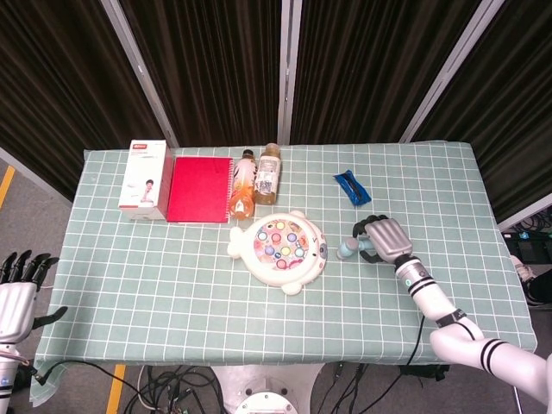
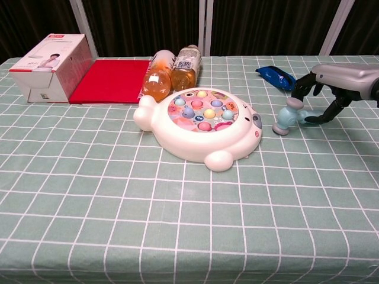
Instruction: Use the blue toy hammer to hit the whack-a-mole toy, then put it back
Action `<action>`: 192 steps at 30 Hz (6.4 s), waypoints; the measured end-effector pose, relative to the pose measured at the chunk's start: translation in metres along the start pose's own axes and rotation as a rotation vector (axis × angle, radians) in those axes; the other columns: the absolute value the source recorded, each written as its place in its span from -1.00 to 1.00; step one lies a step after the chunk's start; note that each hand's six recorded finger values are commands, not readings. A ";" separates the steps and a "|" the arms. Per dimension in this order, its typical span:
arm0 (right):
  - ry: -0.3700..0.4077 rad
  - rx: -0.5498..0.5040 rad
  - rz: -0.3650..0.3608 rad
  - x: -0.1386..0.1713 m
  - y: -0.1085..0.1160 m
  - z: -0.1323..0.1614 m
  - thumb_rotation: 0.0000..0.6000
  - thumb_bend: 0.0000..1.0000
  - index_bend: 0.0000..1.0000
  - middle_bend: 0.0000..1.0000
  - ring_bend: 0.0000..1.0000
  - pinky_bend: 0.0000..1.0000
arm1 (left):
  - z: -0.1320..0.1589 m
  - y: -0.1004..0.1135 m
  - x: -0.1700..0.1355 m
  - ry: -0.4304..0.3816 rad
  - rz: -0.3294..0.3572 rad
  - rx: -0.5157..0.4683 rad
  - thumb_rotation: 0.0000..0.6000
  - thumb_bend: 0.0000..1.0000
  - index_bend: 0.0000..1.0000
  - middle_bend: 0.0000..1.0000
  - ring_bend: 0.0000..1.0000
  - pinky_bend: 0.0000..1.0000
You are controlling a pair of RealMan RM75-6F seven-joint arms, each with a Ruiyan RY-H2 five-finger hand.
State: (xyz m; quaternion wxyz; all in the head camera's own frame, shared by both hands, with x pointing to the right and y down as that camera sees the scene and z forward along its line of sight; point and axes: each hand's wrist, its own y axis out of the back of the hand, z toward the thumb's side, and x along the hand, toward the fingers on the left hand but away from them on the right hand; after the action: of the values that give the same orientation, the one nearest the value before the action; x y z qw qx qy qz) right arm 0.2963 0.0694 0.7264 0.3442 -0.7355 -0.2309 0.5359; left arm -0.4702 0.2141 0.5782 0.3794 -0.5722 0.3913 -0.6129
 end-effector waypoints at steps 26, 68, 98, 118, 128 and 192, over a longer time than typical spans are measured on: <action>0.021 -0.038 0.011 -0.010 -0.015 0.003 1.00 -0.40 -0.02 -0.09 -0.29 -0.24 | -0.002 0.004 -0.002 0.005 0.010 0.008 1.00 -1.00 -0.59 -0.70 -0.90 -0.97; 0.198 0.151 -0.186 0.025 0.045 0.031 1.00 0.34 0.52 0.32 0.20 0.49 | 0.003 0.003 -0.003 -0.012 -0.011 -0.004 1.00 -1.00 -0.59 -0.70 -0.90 -0.97; 0.289 0.225 -0.136 -0.018 0.042 0.114 1.00 0.34 0.53 0.32 0.20 0.49 | -0.003 -0.002 -0.005 -0.009 -0.016 -0.033 1.00 -1.00 -0.59 -0.70 -0.90 -0.97; 0.243 0.271 -0.108 -0.057 0.040 0.123 1.00 0.34 0.53 0.32 0.20 0.50 | -0.007 -0.003 -0.009 0.008 -0.015 -0.044 1.00 -1.00 -0.59 -0.70 -0.90 -0.96; 0.283 0.241 -0.175 -0.051 0.065 0.139 1.00 0.34 0.54 0.32 0.20 0.50 | -0.005 -0.002 -0.010 -0.004 -0.006 -0.044 1.00 -1.00 -0.59 -0.70 -0.90 -0.97; 0.057 0.012 -0.069 -0.019 -0.022 0.009 1.00 -0.48 -0.23 -0.26 -0.40 -0.21 | 0.002 -0.004 -0.010 -0.026 -0.013 -0.056 1.00 -1.00 -0.59 -0.70 -0.90 -0.96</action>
State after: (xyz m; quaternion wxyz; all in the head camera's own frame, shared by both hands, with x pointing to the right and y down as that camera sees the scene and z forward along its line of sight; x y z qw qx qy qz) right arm 0.2823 0.0732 0.7531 0.3734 -0.7399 -0.2430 0.5041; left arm -0.4672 0.2249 0.5778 0.3644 -0.5931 0.3993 -0.5967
